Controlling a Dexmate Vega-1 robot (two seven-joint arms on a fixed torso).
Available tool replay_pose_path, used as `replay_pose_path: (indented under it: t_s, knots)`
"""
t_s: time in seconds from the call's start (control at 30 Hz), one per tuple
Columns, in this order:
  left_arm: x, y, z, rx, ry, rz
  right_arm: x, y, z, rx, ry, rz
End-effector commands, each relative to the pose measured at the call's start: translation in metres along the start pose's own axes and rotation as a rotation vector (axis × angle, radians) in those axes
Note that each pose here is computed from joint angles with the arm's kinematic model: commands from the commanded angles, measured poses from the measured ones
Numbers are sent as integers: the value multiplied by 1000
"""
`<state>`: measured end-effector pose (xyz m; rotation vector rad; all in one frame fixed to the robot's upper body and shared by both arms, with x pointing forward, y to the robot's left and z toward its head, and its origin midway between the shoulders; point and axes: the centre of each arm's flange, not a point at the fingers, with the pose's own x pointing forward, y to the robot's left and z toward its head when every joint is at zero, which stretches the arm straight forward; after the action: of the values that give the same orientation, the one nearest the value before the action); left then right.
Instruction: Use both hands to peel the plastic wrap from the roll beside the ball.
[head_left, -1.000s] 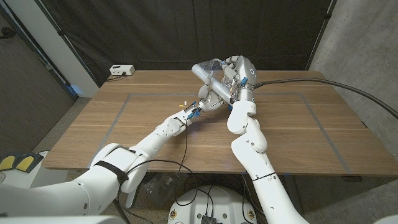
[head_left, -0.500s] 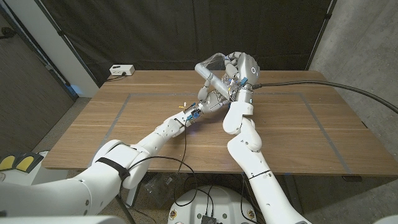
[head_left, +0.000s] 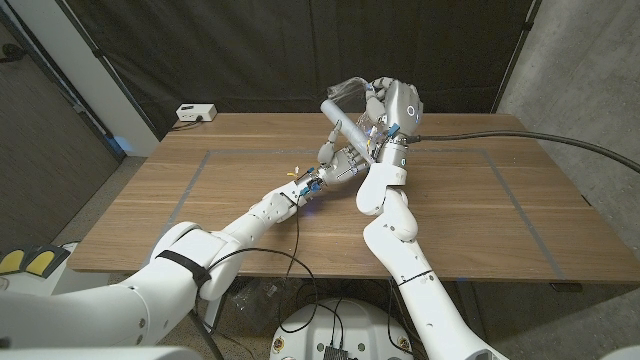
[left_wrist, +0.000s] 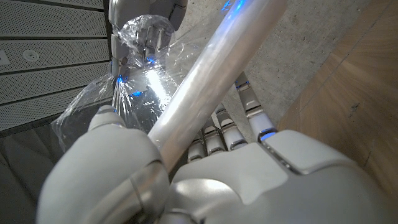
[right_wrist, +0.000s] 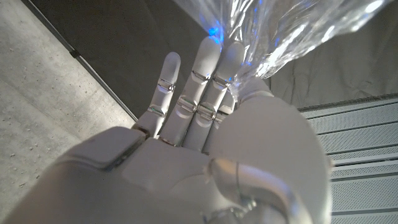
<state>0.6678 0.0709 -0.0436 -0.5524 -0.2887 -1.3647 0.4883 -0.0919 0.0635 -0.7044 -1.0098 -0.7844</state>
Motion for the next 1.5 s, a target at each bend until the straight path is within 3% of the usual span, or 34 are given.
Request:
replay_pose_path:
  t_s: [0.03,0.7,1.5]
  knots:
    - [-1,1,-2,7,-3,-8,-2,-7,3,-19,-22,-77]
    - [-2,-3,1,37,-13,-39,-9,-13,9,-36,-57,-169]
    - [10,-4,12,81,-41,-53,-11,-23,20,-85,-83,-217]
